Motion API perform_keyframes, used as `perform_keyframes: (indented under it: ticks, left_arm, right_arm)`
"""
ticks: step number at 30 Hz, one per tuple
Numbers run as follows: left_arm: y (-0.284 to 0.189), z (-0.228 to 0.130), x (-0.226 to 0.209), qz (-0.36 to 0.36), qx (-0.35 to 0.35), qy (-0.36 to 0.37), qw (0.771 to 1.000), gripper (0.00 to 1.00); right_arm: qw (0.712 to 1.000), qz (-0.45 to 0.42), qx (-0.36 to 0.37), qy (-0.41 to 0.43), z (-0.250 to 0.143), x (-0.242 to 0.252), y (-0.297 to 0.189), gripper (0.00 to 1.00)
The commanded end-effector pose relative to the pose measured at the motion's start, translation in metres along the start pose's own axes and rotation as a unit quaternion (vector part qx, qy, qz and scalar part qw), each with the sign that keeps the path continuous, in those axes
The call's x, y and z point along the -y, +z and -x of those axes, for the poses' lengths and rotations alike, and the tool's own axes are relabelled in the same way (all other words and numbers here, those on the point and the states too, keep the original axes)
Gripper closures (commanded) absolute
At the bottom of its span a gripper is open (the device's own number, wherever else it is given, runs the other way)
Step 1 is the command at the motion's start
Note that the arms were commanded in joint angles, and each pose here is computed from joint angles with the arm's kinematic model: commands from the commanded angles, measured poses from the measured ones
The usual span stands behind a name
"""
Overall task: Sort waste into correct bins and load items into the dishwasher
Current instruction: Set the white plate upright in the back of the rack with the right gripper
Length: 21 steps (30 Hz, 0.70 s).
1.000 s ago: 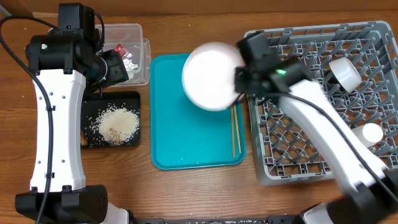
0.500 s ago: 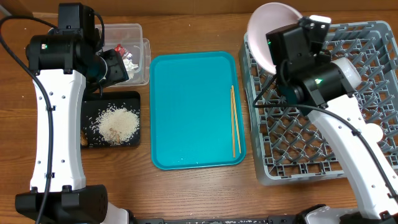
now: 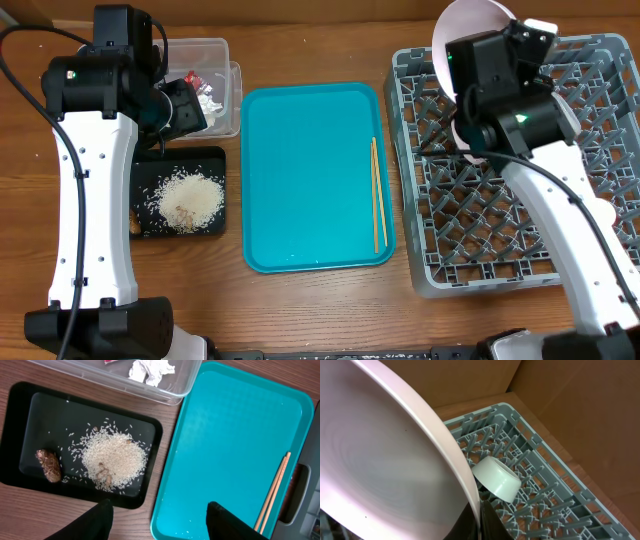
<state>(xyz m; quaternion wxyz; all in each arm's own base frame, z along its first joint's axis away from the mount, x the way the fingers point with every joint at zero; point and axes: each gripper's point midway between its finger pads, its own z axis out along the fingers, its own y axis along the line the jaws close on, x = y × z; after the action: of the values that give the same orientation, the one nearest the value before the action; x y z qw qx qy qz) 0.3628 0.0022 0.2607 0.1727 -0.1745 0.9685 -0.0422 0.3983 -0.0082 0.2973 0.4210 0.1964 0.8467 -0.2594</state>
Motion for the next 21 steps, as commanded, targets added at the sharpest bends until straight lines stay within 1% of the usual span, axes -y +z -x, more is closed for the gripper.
perform_keyframes:
  ticks: [1,6,13,21]
  left_arm:
    - [-0.009,0.002,0.002,-0.001,0.015,-0.002,1.0,0.38]
    - [-0.009,0.001,0.001,0.0,0.012,-0.001,1.0,0.38]
    - [-0.009,0.001,0.001,0.0,0.012,-0.001,1.0,0.38]
    - [-0.009,0.001,0.001,0.0,0.012,-0.002,1.0,0.38]
  right_arm:
    - [0.999,-0.038,0.004,-0.013,-0.006,-0.008,0.018,0.96]
    - [0.998,-0.055,-0.014,-0.04,-0.024,-0.027,0.041,0.96]
    - [0.996,-0.07,-0.037,-0.045,-0.047,-0.045,0.063,0.96]
    - [0.995,-0.072,-0.04,-0.048,-0.052,-0.048,0.067,0.96]
